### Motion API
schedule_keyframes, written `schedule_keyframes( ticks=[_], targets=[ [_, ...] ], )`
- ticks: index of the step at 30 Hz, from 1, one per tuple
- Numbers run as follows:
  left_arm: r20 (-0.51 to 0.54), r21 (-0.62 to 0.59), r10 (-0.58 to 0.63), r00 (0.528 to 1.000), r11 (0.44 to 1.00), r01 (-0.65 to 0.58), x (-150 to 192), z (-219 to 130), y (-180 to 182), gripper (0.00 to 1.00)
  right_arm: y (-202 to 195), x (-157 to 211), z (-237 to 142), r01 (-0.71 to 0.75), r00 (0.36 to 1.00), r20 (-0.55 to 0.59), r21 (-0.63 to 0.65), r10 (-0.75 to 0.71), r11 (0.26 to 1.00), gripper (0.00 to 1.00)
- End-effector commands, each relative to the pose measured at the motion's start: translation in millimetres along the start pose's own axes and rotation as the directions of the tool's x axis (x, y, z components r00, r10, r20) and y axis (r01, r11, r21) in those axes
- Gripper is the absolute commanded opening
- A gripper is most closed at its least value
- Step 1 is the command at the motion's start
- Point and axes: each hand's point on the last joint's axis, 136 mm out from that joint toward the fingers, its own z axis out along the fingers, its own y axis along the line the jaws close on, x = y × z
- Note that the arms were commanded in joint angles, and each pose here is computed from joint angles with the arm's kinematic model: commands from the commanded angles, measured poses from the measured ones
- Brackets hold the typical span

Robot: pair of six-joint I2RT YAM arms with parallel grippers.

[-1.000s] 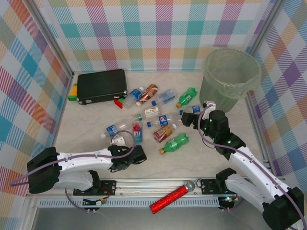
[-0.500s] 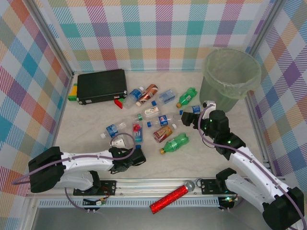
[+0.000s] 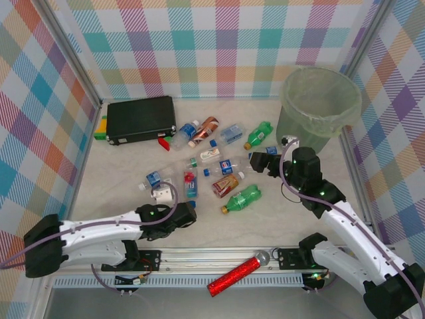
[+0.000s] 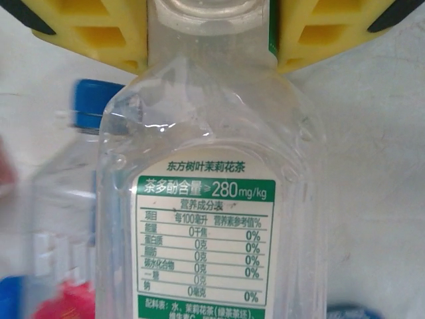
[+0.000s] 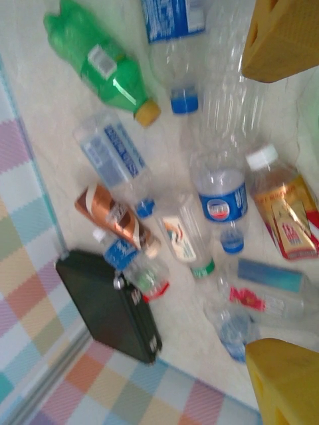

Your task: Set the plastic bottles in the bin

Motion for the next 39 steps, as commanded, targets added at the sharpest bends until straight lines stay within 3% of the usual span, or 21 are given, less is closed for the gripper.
schedule_keyframes(
  ticks=[1,9,15,24,32,35,39],
  targets=[
    [0.069,0.105,0.136,0.988,0.984,-0.143,-22.8,-23.8,-19.9,0.32,40.1,-0.1,-7.3,-0.033,0.997,-0.069,-0.184,0.021,0.982,0.99],
    [0.227,0.331,0.324,0.919,0.862,-0.385,-52.5,-73.4,-66.2,0.32,101.5,3.2,-12.2,-0.147,0.959,-0.281,-0.435,0.021,0.888,0.94],
    [0.286,0.382,0.379,0.880,0.797,-0.467,-64.3,-90.8,-101.4,0.32,136.2,7.8,-13.9,-0.252,0.911,-0.413,-0.529,0.014,0.810,0.90],
    [0.294,0.530,0.393,0.871,0.692,-0.491,-64.4,-113.6,-164.2,0.32,160.8,39.6,-0.9,-0.277,0.856,-0.515,-0.521,-0.039,0.807,0.92],
    [0.293,0.635,0.355,0.888,0.621,-0.458,-64.6,-134.8,-188.0,0.32,152.3,47.1,8.2,-0.247,0.860,-0.509,-0.480,-0.037,0.842,0.91],
    [0.291,0.646,0.348,0.891,0.615,-0.451,-65.3,-137.5,-190.9,0.31,150.7,46.8,9.9,-0.247,0.861,-0.507,-0.470,-0.031,0.847,0.91],
    [0.302,0.622,0.341,0.890,0.637,-0.455,-70.0,-135.5,-186.2,0.30,126.4,42.5,19.5,-0.196,0.889,-0.457,-0.346,0.018,0.918,0.91]
  ],
)
